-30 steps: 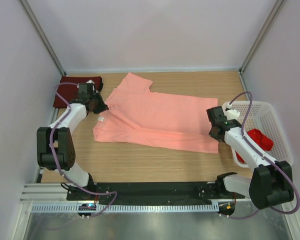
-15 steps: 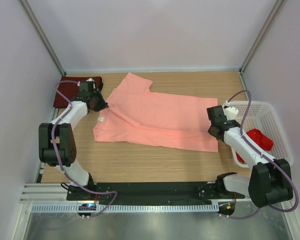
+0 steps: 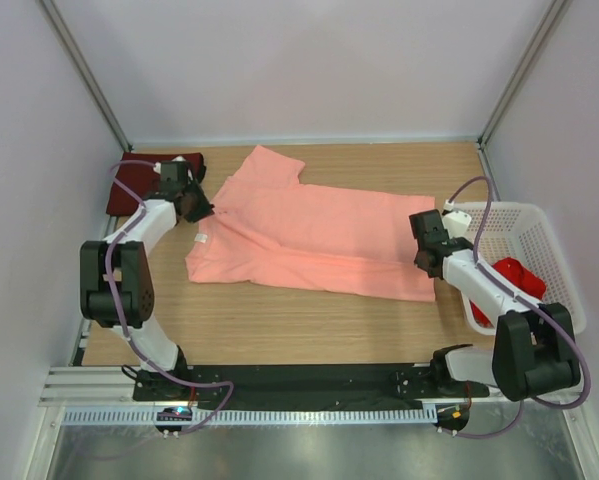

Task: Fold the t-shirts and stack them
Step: Fold the tshirt

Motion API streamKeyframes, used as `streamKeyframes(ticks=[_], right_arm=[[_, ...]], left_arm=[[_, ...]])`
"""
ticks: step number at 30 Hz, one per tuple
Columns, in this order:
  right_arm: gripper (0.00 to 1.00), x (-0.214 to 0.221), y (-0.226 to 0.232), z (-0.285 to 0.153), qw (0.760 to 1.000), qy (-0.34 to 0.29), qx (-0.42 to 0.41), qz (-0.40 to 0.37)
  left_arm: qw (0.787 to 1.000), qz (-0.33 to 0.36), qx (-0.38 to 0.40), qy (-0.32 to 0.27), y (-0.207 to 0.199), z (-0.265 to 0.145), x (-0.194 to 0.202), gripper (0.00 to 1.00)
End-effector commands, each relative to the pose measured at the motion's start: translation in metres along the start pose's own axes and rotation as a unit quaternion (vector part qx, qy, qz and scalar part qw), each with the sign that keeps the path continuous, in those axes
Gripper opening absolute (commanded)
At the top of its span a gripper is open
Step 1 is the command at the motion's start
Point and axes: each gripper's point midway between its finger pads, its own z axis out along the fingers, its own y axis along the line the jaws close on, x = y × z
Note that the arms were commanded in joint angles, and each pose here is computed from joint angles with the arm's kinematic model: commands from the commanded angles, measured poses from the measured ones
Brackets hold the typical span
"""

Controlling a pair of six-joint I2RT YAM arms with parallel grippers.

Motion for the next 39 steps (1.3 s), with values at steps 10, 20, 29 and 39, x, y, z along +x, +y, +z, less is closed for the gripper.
streamKeyframes(ticks=[10, 20, 29, 39], right_arm=[[0.08, -0.038, 0.013, -0.001, 0.999, -0.041, 0.001, 0.006], [0.45, -0.014, 0.022, -0.039, 0.997, 0.047, -0.059, 0.027], [0.38, 0.019, 0.034, -0.024, 0.992, 0.082, -0.089, 0.036], [0.38, 0.053, 0.006, 0.000, 0.995, 0.102, -0.017, 0.016]], left_arm=[[0.998, -0.010, 0.000, -0.061, -0.012, -0.006, -0.043, 0.21], [0.993, -0.049, -0.072, -0.074, 0.008, -0.081, -0.031, 0.49], [0.993, -0.091, -0.046, 0.061, 0.028, -0.072, 0.083, 0.47], [0.952, -0.127, -0.262, 0.088, 0.118, -0.063, 0.137, 0.46]])
